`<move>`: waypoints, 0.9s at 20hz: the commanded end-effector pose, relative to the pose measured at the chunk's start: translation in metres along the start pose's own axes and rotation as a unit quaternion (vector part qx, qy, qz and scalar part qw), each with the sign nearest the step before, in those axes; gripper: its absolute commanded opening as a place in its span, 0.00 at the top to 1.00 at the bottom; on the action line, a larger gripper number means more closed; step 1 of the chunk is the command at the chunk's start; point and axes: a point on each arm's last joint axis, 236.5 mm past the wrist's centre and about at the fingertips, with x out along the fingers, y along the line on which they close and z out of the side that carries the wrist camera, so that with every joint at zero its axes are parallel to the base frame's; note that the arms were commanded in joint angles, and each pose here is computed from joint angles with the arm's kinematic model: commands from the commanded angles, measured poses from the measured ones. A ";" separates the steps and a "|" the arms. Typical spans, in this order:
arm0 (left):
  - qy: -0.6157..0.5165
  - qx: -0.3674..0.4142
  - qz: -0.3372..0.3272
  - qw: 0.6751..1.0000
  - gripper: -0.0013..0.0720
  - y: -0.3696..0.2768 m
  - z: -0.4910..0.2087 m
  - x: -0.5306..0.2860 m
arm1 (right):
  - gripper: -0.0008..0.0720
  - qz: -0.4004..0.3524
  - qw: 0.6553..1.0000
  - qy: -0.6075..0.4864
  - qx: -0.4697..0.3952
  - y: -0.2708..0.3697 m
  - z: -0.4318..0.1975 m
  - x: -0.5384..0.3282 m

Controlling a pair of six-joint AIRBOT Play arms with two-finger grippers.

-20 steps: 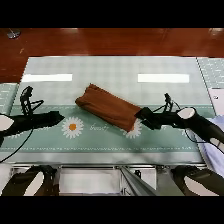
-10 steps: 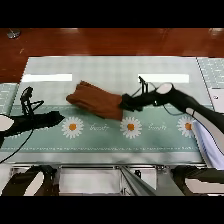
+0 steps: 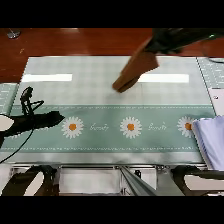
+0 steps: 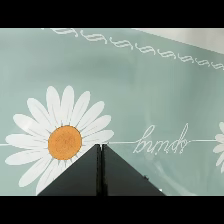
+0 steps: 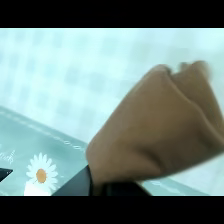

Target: Fold the shirts.

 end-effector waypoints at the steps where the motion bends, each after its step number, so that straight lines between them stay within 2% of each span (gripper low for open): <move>1: 0.000 0.000 0.000 1.000 0.95 0.000 0.000 0.000 | 0.96 -0.068 0.995 -0.023 0.068 -0.044 0.002 -0.088; 4: 0.000 0.000 0.000 1.000 0.94 0.000 0.000 0.000 | 0.96 -0.149 0.978 0.002 0.146 -0.101 -0.035 -0.148; 6: 0.000 0.000 0.000 1.000 0.94 0.000 0.000 0.000 | 0.96 -0.199 0.962 -0.018 0.189 -0.129 -0.054 -0.187; 11: 0.000 0.000 0.000 1.000 0.95 0.000 0.000 0.000 | 0.96 -0.327 0.898 -0.055 0.289 -0.186 -0.133 -0.263; 13: 0.000 0.000 0.000 1.000 0.95 0.000 0.000 0.000 | 0.96 -0.383 0.864 -0.041 0.323 -0.206 -0.180 -0.284; 16: -0.004 0.000 0.001 1.000 0.95 0.000 0.002 0.000 | 0.96 -0.500 0.779 0.006 0.378 -0.233 -0.267 -0.332; 18: -0.004 0.000 0.001 1.000 0.95 0.001 0.002 0.000 | 0.96 -0.512 0.735 0.006 0.444 -0.236 -0.309 -0.340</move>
